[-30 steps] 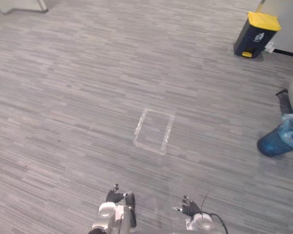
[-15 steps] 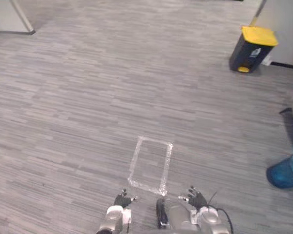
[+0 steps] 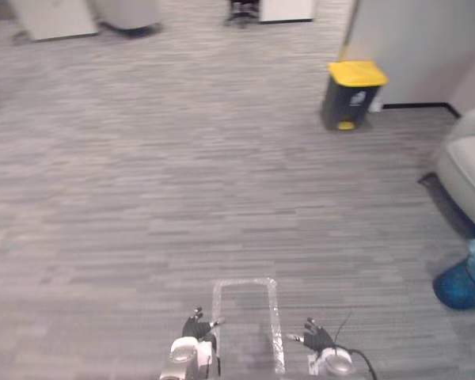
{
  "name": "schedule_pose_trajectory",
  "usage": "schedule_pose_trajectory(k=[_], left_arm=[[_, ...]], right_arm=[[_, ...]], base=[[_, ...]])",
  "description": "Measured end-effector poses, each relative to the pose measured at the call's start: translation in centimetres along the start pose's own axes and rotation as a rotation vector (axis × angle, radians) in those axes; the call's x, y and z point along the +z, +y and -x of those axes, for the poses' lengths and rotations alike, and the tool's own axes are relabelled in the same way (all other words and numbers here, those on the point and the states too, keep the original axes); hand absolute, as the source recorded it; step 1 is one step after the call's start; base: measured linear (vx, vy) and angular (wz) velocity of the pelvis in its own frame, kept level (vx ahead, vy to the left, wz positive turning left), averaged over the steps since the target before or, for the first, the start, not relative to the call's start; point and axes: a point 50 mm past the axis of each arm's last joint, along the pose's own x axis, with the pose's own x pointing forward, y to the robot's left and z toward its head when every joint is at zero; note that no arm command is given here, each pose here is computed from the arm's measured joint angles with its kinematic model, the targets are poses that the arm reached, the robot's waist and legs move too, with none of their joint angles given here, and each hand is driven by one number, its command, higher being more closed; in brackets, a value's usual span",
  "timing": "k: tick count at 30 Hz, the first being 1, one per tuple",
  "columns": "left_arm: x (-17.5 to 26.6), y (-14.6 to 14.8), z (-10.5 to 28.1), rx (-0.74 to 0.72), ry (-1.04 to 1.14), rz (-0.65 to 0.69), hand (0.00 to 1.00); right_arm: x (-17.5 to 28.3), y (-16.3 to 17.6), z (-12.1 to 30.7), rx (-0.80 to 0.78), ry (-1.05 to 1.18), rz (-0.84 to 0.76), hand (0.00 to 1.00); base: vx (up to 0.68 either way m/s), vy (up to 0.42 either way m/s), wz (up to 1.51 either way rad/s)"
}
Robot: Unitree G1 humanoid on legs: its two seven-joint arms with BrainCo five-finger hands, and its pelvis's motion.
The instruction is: Organize the slippers on the shoe rack
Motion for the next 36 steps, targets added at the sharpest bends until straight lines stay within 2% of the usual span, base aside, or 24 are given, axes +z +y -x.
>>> schedule_pose_trajectory(k=[4, 9, 13, 20, 26, 29, 33, 36], left_arm=[[-1.2, 1.6, 0.1, 0.030, 0.053, -0.062, 0.00], [-1.1, 1.9, -0.1, 0.025, 0.057, -0.099, 0.00], [-2.0, -0.4, 0.3, -0.037, 0.086, -0.078, 0.00], [-0.7, -1.5, 0.5, -0.034, 0.017, 0.094, 0.00], [-0.3, -2.0, 0.5, -0.037, -0.004, 0.125, 0.00], [-0.3, -2.2, 0.5, -0.049, -0.011, 0.091, 0.00], [-0.8, 0.5, 0.3, 0.006, 0.018, 0.030, 0.00], [-1.5, 1.4, 0.3, 0.022, 0.046, -0.001, 0.00]], right_arm=[[0.9, 0.1, -0.2, 0.007, -0.028, 0.009, 0.00], [1.3, -0.5, -0.3, -0.008, -0.041, 0.015, 0.00], [0.9, -3.1, -0.2, -0.079, -0.025, 0.001, 0.00], [0.0, -2.4, 0.3, -0.070, -0.030, -0.040, 0.00], [0.2, -2.3, 0.3, -0.071, -0.038, -0.050, 0.00], [-0.4, -2.8, 0.3, -0.085, 0.000, -0.043, 0.00], [-1.1, -0.9, 0.3, -0.040, 0.032, -0.060, 0.00], [-0.9, -1.4, 0.1, -0.049, 0.037, -0.045, 0.00]], base=[[0.22, 0.174, -1.42], [0.13, -0.027, -0.60], [0.18, -0.080, -0.37], [0.05, -0.101, -0.39], [0.23, 0.199, -1.18], [0.30, 0.328, -1.26], [0.36, 0.291, -1.03], [0.30, 0.181, -0.97]])
